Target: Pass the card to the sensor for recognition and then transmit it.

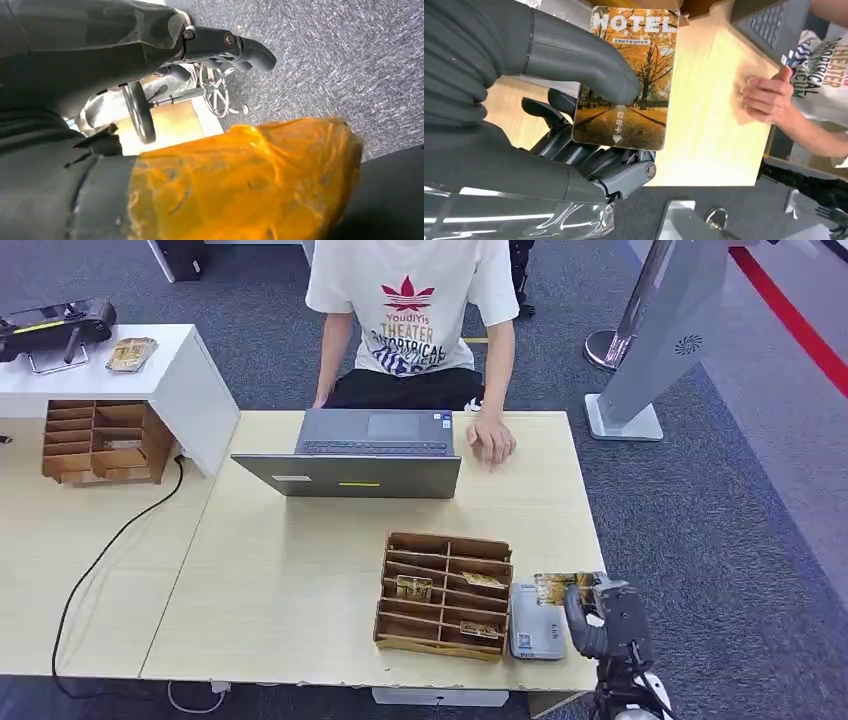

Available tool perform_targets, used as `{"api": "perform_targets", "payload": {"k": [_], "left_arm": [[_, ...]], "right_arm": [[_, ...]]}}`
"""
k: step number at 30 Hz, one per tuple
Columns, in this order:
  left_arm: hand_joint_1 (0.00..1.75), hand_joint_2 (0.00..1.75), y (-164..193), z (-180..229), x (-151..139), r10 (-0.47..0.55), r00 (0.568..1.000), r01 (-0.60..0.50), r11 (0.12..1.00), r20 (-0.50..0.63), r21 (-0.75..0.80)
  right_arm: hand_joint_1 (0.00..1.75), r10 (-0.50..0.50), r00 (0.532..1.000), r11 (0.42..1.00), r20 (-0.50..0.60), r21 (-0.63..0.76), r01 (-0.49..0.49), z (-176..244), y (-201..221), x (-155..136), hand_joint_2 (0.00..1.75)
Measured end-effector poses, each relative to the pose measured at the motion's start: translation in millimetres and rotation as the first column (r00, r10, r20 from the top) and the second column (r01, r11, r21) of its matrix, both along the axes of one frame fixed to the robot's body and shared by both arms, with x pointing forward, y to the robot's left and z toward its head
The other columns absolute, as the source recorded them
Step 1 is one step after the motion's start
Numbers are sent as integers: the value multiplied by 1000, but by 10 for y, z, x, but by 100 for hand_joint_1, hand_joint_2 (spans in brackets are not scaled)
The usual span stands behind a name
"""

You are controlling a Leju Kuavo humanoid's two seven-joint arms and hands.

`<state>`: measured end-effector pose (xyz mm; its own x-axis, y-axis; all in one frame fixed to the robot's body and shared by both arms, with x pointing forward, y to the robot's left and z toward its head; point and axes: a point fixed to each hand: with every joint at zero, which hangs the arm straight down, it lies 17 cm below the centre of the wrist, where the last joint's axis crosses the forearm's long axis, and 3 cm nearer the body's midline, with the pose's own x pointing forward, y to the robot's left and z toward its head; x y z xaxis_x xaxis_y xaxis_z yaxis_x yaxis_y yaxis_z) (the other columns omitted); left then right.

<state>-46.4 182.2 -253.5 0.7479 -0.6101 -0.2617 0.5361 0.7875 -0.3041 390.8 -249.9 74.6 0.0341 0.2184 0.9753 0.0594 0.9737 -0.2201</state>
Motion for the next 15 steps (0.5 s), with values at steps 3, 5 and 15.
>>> {"api": "perform_targets", "payload": {"k": [3,5,15], "left_arm": [[0,0,-5,1,0,0,1000,0,1000,0,-1],[0,0,-13,2,0,1,1000,-1,1000,0,-2],[0,0,-24,6,-4,9,1000,-9,1000,-4,-2]], "right_arm": [[175,-7,1000,999,-7,-35,7,-24,-18,8,175],[175,-8,1000,998,-8,-57,8,-30,-23,14,175],[175,-17,998,976,-55,-217,5,-170,-39,24,175]]}}
